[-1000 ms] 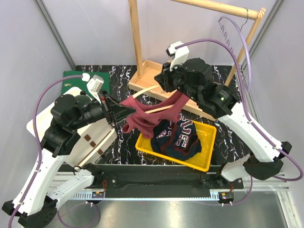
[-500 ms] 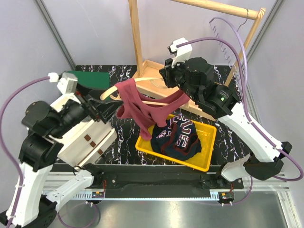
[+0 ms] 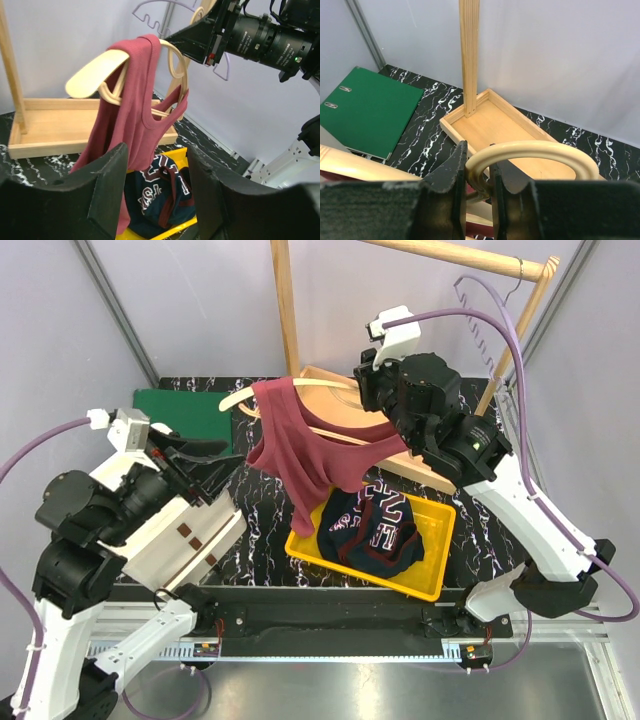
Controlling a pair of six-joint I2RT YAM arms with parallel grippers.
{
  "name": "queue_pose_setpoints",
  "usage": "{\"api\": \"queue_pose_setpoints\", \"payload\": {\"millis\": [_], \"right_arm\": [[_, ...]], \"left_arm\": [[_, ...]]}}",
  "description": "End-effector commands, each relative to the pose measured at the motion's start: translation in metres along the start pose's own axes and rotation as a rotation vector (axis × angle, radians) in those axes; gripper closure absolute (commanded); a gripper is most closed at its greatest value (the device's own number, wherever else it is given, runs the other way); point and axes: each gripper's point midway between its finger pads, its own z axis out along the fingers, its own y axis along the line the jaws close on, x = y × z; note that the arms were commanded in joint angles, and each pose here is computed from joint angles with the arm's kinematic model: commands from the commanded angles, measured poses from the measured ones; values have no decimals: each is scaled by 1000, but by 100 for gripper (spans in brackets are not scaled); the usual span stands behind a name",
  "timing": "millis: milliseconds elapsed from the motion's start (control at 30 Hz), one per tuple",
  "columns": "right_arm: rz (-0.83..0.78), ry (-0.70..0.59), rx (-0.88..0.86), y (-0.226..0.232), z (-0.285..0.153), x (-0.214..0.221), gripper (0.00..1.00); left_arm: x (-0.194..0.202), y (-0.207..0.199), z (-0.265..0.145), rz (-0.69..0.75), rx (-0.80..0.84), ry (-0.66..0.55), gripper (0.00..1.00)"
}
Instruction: Remove the tank top from the hanger
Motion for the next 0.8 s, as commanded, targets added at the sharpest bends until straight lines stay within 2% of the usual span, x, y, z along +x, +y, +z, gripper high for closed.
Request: {"api": "queue_pose_setpoints", "payload": {"millis": [0, 233, 300, 400, 433, 767], "right_arm": [[65, -101, 66, -15, -4, -35, 100], [64, -63, 107, -16, 4, -25, 100], [63, -59, 121, -19, 5, -24, 100], [64, -58, 138, -21, 6, -25, 100], [63, -56, 138, -20, 6, -24, 100], [47, -34, 151, -20, 10, -18, 100]], "left_arm": [[-5, -14, 22, -62, 106, -28, 46], [-20, 19, 51, -115, -91, -97, 41], [-19, 10, 60, -102, -76, -88, 40], [-18, 9, 70, -64, -146, -92, 40], [-21, 19, 70, -55, -217, -112, 40], [-15, 47, 103, 74, -495, -88, 38]]}}
